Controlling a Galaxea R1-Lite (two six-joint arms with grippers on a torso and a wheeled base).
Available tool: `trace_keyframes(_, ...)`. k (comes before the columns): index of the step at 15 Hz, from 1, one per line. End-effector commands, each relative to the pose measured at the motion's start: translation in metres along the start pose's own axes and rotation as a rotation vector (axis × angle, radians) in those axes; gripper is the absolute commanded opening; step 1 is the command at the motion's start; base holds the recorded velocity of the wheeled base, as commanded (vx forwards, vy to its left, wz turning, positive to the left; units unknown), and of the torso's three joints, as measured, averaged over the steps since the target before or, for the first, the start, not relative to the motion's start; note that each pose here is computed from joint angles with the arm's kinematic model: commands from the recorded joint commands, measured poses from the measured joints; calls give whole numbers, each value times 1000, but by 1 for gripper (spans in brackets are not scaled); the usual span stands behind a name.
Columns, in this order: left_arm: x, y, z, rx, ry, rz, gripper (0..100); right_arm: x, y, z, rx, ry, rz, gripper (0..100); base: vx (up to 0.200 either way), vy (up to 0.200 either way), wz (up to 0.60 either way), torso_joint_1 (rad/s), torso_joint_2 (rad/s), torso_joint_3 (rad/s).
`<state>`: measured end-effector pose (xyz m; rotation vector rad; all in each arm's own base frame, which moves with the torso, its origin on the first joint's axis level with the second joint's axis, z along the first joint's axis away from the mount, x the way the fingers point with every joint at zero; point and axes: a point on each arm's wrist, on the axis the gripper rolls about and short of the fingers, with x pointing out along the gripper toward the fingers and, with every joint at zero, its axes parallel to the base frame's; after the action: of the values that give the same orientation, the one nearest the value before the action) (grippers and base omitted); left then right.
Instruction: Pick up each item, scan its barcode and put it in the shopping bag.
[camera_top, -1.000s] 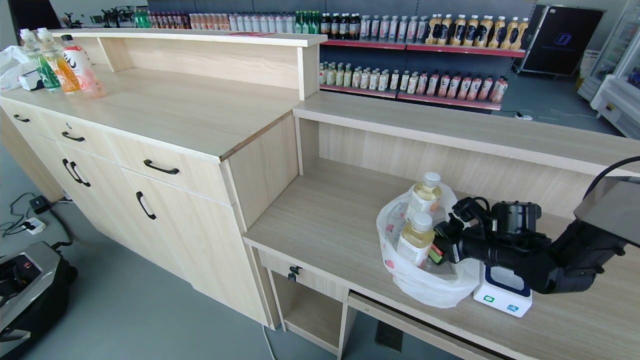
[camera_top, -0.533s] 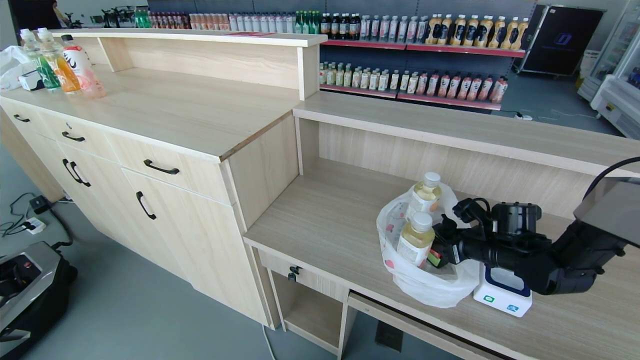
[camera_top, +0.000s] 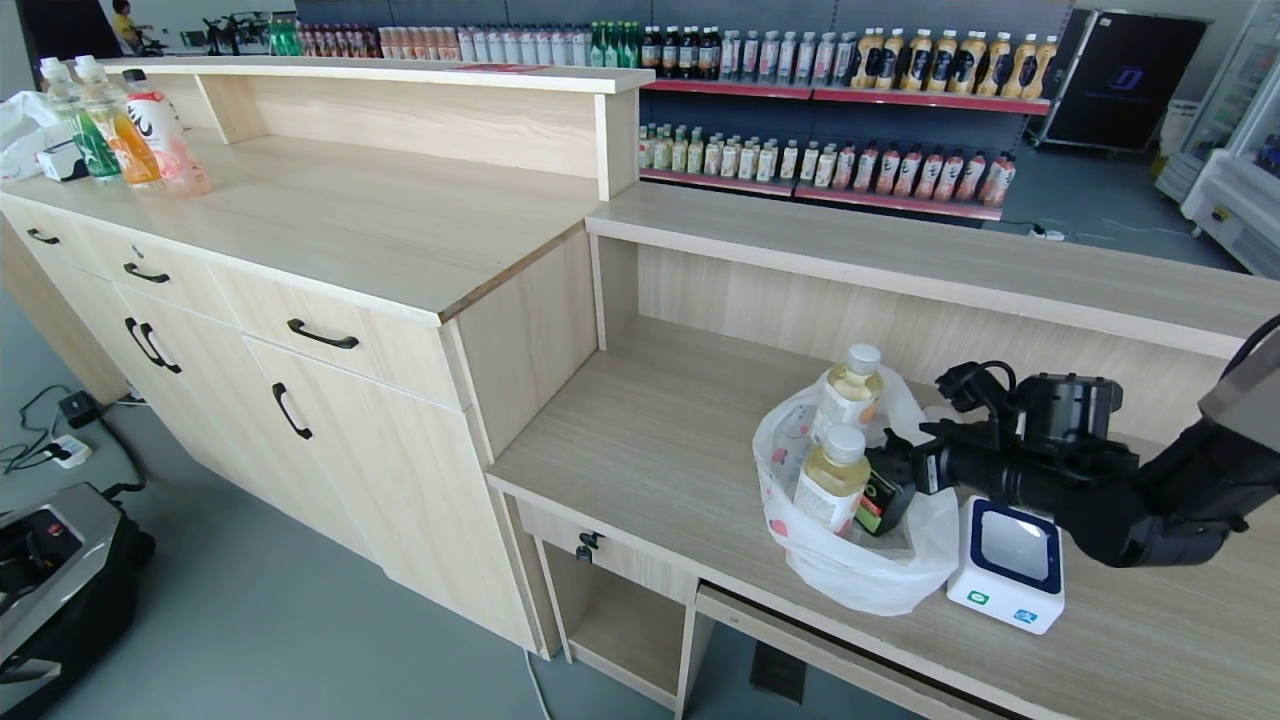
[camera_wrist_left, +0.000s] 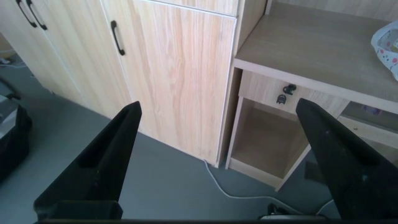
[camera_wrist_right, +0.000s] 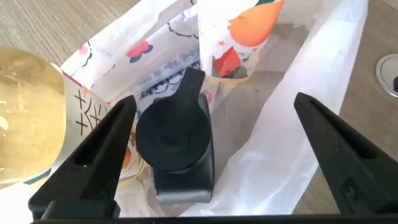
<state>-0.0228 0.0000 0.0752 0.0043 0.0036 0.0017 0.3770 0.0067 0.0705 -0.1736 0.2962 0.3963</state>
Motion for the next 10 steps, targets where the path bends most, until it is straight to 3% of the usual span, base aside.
trace_keyframes(1, 0, 0, 0, 0, -1, 0, 100, -22, -7, 33, -22, -93, -39, 100, 0, 0, 0, 0, 0, 0)
trace_keyframes(5, 0, 0, 0, 0, -1, 0, 100, -85, 6, 67, -58, -166, -72, 100, 0, 0, 0, 0, 0, 0)
trace_keyframes(7, 0, 0, 0, 0, -1, 0, 100, -121, 5, 73, -188, -187, -176, 100, 0, 0, 0, 0, 0, 0)
trace_keyframes(10, 0, 0, 0, 0, -1, 0, 100, -146, 1, 87, -229, -227, -252, 100, 0, 0, -600, -2, 1, 4)
